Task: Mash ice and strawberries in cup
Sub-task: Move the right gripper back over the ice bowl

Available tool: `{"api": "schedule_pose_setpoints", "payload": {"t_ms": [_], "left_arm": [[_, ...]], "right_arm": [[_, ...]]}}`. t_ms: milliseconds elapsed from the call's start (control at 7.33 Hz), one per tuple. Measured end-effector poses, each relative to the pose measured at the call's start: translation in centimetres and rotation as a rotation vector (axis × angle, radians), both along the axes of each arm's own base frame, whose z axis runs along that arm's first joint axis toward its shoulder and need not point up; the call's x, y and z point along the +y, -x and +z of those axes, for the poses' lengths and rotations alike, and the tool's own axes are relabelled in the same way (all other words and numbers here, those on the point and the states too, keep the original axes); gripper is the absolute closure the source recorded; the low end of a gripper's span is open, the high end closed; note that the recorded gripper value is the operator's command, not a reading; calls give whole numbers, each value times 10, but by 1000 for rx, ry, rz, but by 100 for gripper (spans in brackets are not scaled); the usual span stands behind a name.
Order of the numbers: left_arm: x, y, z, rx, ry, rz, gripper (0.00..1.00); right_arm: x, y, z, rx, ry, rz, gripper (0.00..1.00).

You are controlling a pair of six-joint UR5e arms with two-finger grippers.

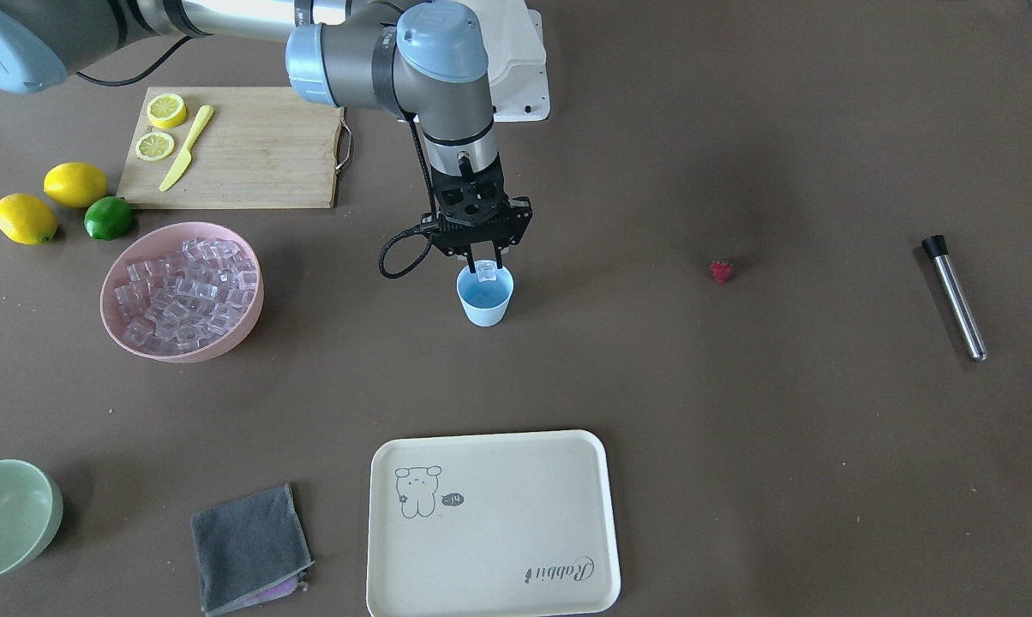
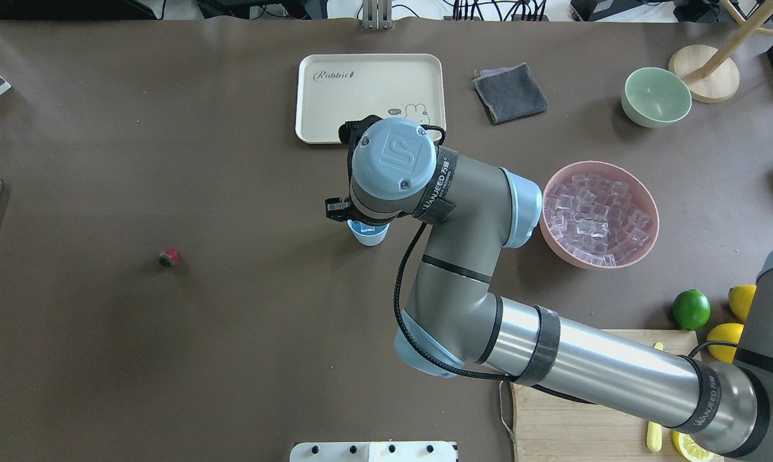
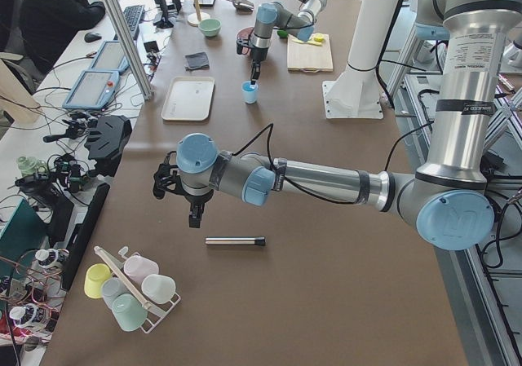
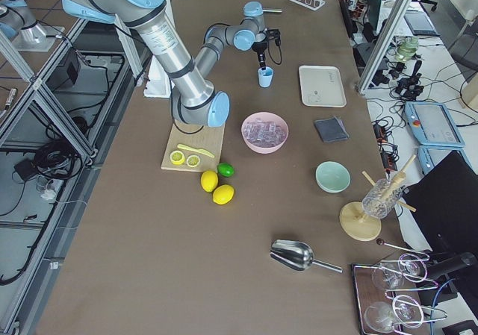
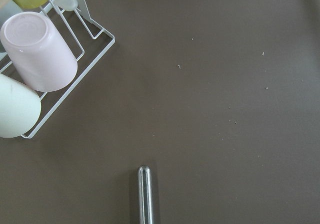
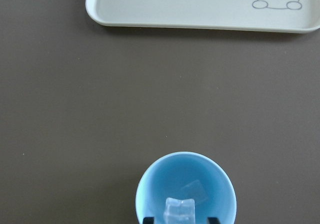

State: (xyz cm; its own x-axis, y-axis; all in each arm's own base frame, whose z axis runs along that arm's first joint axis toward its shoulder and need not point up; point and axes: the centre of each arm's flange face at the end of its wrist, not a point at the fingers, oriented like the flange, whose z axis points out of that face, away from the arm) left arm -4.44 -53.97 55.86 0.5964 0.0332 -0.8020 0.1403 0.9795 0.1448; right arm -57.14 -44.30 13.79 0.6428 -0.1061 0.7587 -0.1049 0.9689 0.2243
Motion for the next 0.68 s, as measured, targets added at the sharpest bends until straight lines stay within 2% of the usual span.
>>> {"api": "schedule_pose_setpoints", "payload": {"t_ms": [273,682], "left_arm": [[0,0,-1,0,-1,0,2],[2,0,1,0,-2,1,2]], "right_arm": [[-11,-16,15,16,12,20,1],[-22,-115,73,144,46,21,2]]}}
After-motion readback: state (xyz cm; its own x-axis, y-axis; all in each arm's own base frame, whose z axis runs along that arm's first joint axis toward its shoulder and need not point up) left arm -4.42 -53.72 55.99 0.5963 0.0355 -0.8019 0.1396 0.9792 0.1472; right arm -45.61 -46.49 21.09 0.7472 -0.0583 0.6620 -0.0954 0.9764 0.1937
